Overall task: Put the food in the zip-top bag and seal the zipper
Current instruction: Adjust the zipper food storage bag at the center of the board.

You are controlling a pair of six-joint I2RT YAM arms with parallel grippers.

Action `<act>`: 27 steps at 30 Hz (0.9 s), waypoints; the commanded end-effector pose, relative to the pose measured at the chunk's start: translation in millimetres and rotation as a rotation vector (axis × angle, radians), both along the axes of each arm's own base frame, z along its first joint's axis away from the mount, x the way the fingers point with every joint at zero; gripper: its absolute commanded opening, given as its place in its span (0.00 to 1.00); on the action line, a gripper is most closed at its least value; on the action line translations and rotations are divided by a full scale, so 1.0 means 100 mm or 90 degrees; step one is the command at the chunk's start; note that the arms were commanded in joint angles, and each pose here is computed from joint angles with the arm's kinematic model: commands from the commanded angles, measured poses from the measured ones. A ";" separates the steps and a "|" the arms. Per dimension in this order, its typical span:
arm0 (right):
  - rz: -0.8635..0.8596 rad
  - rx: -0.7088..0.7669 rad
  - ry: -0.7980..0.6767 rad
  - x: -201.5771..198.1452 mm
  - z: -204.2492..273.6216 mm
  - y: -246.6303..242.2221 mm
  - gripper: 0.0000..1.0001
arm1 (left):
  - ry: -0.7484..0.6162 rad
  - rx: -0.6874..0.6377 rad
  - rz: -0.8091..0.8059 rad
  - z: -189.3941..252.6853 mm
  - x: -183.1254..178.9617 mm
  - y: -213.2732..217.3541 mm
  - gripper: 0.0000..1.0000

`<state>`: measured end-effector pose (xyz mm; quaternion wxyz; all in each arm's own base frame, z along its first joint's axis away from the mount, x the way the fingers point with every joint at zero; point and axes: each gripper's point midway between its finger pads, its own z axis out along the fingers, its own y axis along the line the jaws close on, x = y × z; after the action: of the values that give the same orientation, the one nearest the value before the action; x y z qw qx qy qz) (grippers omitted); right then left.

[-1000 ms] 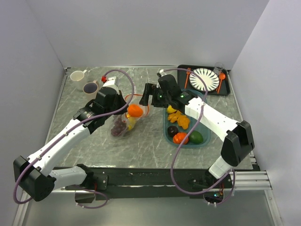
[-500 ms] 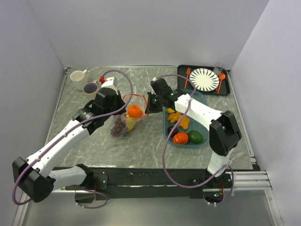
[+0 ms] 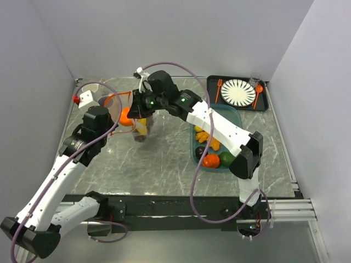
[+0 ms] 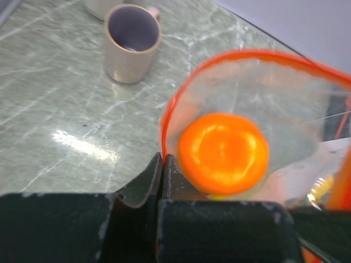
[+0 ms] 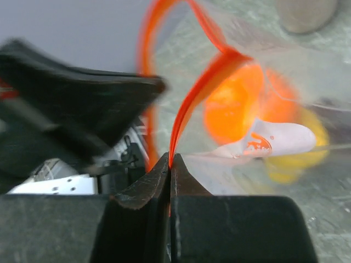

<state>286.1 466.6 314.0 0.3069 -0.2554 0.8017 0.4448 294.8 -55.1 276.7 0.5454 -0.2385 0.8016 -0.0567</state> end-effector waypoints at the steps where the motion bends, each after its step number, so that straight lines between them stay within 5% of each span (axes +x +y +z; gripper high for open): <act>1: -0.018 -0.039 0.036 0.17 -0.32 -0.08 0.08 | -0.048 0.003 0.073 0.31 -0.06 0.26 0.01; 7: -0.158 -0.148 0.097 0.50 -0.96 -0.53 0.09 | -0.023 0.019 0.004 0.19 0.12 0.07 0.01; 15: -0.197 -0.210 0.140 0.55 -1.40 -0.83 0.09 | 0.082 -0.009 -0.103 -0.31 0.29 -0.36 0.01; 22: -0.171 -0.040 0.055 0.51 -0.57 -0.70 0.11 | 0.005 -0.022 -0.027 0.00 0.20 -0.12 0.01; 27: -0.030 0.039 0.006 0.21 0.13 -0.47 0.15 | -0.051 0.011 0.088 0.21 0.02 0.33 0.01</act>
<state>326.7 396.6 210.9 0.2529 -0.1452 0.8855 0.3616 305.1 -61.2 263.0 0.5209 -0.2259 0.8210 -0.0606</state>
